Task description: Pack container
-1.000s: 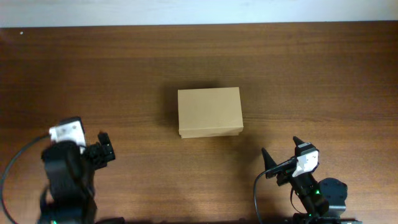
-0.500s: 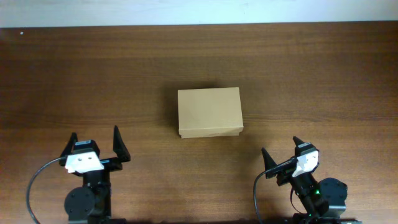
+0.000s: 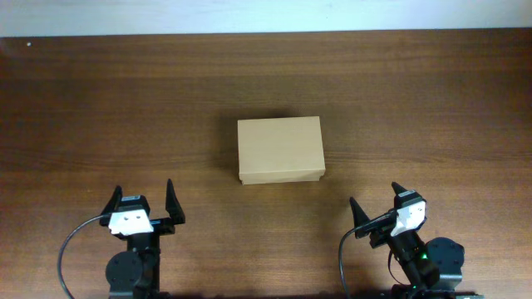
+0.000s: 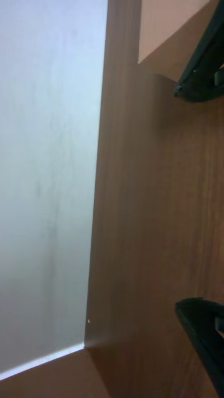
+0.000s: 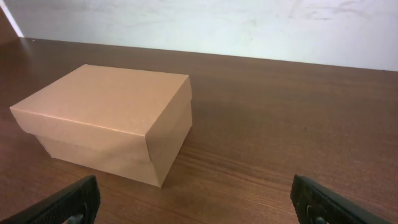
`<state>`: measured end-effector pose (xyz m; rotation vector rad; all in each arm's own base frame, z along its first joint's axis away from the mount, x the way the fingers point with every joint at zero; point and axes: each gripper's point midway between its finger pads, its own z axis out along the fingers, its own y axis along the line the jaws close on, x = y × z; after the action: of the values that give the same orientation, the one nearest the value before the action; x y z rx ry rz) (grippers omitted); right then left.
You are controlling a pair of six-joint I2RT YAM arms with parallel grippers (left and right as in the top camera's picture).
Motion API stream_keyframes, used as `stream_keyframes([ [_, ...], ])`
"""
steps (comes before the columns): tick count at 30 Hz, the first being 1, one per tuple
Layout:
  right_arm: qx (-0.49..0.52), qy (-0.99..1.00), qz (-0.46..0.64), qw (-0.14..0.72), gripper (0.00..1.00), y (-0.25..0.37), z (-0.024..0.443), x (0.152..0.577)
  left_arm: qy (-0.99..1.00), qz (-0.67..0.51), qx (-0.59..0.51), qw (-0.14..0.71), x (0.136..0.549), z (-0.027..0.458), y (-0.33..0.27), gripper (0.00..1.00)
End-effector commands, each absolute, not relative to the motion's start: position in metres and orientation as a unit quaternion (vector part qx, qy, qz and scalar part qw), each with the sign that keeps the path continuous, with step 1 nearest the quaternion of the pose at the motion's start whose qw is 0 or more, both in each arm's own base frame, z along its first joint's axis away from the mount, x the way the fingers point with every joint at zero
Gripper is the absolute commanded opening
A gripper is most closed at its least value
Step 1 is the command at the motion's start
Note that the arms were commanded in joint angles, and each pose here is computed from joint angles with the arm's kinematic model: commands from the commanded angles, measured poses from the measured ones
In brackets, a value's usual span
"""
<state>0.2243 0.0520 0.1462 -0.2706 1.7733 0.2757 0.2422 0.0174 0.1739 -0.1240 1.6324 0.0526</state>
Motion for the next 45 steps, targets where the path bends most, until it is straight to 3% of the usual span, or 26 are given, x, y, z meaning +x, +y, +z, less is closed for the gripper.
stream_keyframes([
  [1, -0.118, 0.767, 0.124, 0.618, 0.99, 0.0536, 0.1458, 0.2238, 0.733, 0.018, -0.051, 0.678, 0.2438, 0.1613, 0.0145, 1.00],
  [45, -0.118, 0.767, 0.124, 0.618, 0.99, 0.0536, 0.1458, 0.2238, 0.728, 0.017, -0.051, 0.684, 0.2454, 0.1600, 0.0145, 1.00],
])
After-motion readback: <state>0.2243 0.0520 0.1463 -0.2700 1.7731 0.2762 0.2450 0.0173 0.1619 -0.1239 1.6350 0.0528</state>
